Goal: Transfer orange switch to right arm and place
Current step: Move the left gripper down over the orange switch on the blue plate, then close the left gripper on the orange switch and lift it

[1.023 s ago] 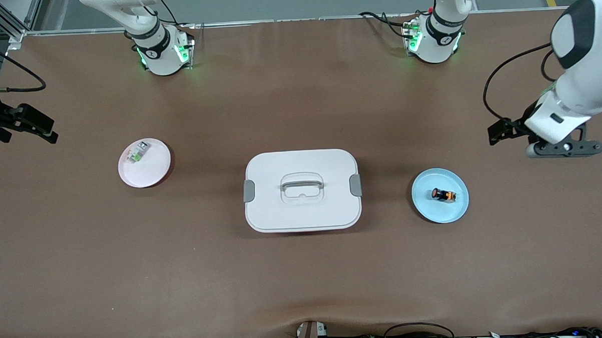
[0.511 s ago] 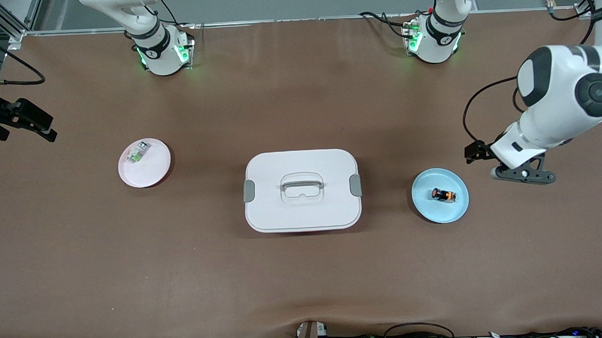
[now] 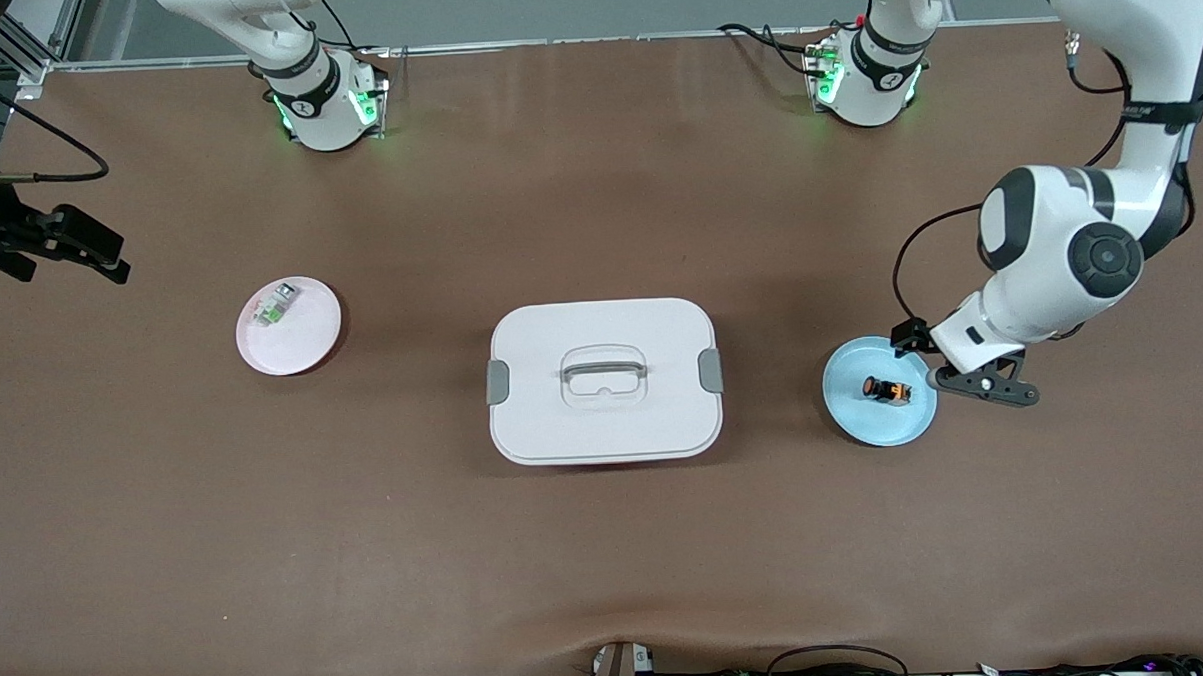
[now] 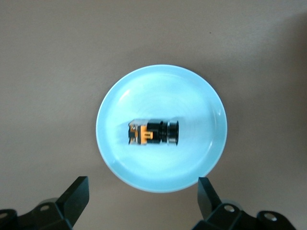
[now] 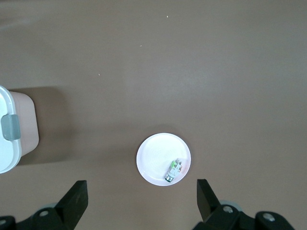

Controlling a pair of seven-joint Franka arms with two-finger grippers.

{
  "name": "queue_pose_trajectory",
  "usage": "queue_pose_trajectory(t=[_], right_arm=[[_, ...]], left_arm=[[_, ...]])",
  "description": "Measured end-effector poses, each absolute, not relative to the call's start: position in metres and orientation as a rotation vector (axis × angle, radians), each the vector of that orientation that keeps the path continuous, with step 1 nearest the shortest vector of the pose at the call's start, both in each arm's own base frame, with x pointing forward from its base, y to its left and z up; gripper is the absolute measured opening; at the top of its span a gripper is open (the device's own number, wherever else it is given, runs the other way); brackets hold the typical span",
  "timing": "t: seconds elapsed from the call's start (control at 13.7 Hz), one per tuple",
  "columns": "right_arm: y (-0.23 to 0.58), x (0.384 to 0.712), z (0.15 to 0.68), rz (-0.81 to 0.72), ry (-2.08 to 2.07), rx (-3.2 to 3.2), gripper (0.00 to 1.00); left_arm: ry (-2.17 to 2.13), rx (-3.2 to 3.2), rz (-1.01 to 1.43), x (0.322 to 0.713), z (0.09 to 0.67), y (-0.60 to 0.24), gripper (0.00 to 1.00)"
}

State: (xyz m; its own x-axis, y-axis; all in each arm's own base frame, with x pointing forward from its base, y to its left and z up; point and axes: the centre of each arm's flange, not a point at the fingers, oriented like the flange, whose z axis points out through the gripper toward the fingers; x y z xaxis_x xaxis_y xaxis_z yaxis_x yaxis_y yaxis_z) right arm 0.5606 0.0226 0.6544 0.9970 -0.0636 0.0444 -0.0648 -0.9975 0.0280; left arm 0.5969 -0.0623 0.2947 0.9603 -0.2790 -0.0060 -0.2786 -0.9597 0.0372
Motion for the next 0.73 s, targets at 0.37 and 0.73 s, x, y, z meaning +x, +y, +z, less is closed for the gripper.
queue_pose_trajectory(t=[0.37,0.73], right_arm=[[0.022,0.560,0.655,0.065,-0.101,3.110,1.00],[0.024,0.560,0.655,0.064,-0.098,3.112,1.00]], left_arm=[[-0.493,3.050,0.000,0.600,0.241,-0.062,1.00],[-0.485,3.042,0.013,0.601,0.219,-0.062,1.00]])
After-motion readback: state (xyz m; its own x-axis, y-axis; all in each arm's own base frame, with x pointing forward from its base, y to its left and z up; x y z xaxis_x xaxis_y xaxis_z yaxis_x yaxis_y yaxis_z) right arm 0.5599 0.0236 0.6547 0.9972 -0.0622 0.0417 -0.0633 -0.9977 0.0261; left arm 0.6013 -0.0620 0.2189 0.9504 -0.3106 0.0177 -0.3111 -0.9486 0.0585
